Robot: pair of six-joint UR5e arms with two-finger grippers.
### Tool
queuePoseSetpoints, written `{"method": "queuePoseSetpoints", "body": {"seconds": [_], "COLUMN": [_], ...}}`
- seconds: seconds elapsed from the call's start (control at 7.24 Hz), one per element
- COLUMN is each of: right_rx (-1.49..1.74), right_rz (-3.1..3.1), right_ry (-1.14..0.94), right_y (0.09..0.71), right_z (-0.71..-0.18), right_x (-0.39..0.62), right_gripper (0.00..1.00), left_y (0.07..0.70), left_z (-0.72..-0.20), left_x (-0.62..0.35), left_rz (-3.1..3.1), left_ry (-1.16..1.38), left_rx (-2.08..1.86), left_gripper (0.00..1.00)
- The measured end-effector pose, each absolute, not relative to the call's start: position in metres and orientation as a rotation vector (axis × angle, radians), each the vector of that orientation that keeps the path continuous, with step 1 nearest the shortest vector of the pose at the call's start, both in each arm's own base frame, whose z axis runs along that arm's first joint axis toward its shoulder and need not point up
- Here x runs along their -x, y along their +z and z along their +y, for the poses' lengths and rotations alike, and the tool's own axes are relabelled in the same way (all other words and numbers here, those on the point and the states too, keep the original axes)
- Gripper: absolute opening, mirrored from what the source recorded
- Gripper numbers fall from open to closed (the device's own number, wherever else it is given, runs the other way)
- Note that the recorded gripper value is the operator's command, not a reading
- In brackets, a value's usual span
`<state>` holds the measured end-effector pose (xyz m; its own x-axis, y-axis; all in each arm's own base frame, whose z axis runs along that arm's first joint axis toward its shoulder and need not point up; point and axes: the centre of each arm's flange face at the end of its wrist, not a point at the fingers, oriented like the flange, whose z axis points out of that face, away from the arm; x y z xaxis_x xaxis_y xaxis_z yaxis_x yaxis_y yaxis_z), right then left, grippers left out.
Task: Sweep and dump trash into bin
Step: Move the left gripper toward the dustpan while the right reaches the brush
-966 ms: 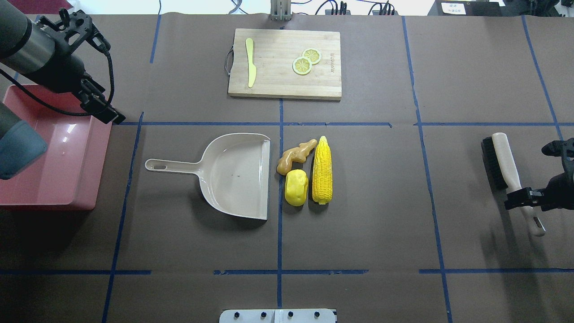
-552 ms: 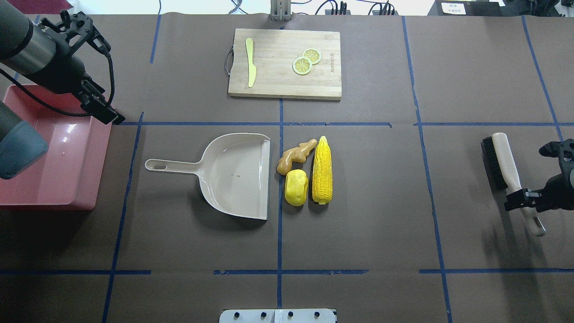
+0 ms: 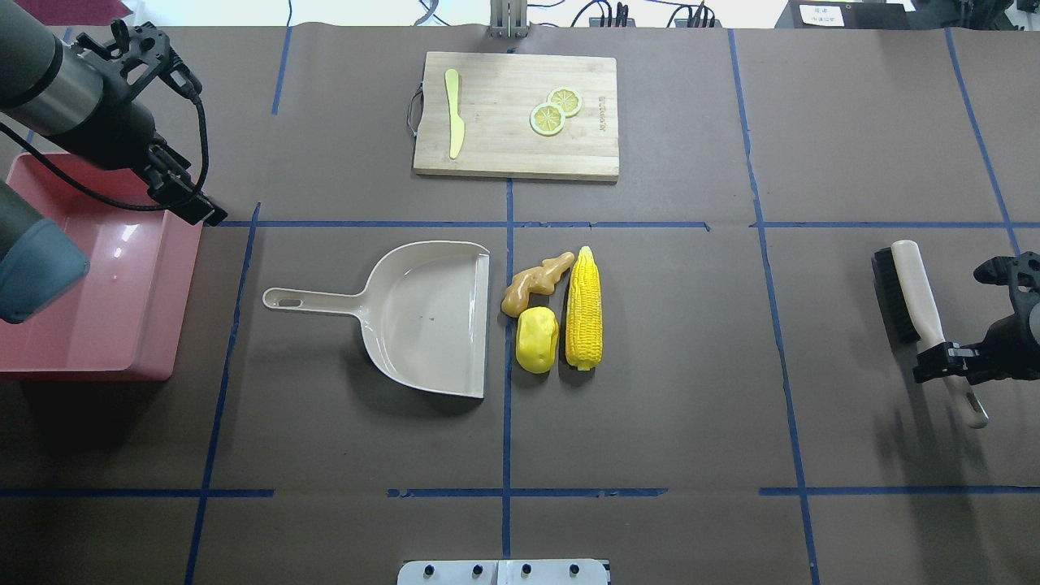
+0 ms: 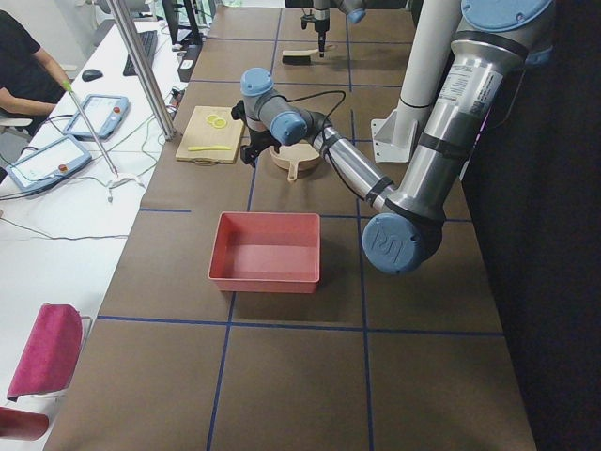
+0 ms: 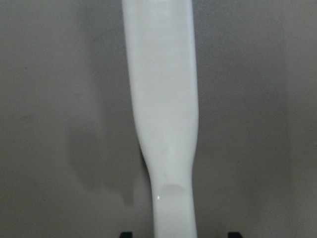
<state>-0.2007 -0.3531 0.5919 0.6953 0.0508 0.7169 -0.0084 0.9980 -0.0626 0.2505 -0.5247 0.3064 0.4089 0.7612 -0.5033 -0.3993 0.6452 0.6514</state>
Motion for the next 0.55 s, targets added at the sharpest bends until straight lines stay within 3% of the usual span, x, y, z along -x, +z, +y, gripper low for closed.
{"method": "queuePoseSetpoints", "body": {"seconds": [0.14, 0.55], "right_rx": [0.055, 0.053], "right_rz": [-0.802, -0.808], "right_ry": [0.034, 0.038], "right_y": [0.5914, 0.5887], "right_z": [-0.3539, -0.3552], "right_x": [0.2007, 0.1982], "right_gripper": [0.04, 0.0], "left_y": [0.307, 0.3078], "left_z": [-0.5258, -0.5274], "left_x": [-0.25, -0.2504], "left_rz": [0.861, 0.836], "left_ry": [0.762, 0.756], "left_rx": [-0.479, -0.488], "left_gripper": [1.0, 1.0]}}
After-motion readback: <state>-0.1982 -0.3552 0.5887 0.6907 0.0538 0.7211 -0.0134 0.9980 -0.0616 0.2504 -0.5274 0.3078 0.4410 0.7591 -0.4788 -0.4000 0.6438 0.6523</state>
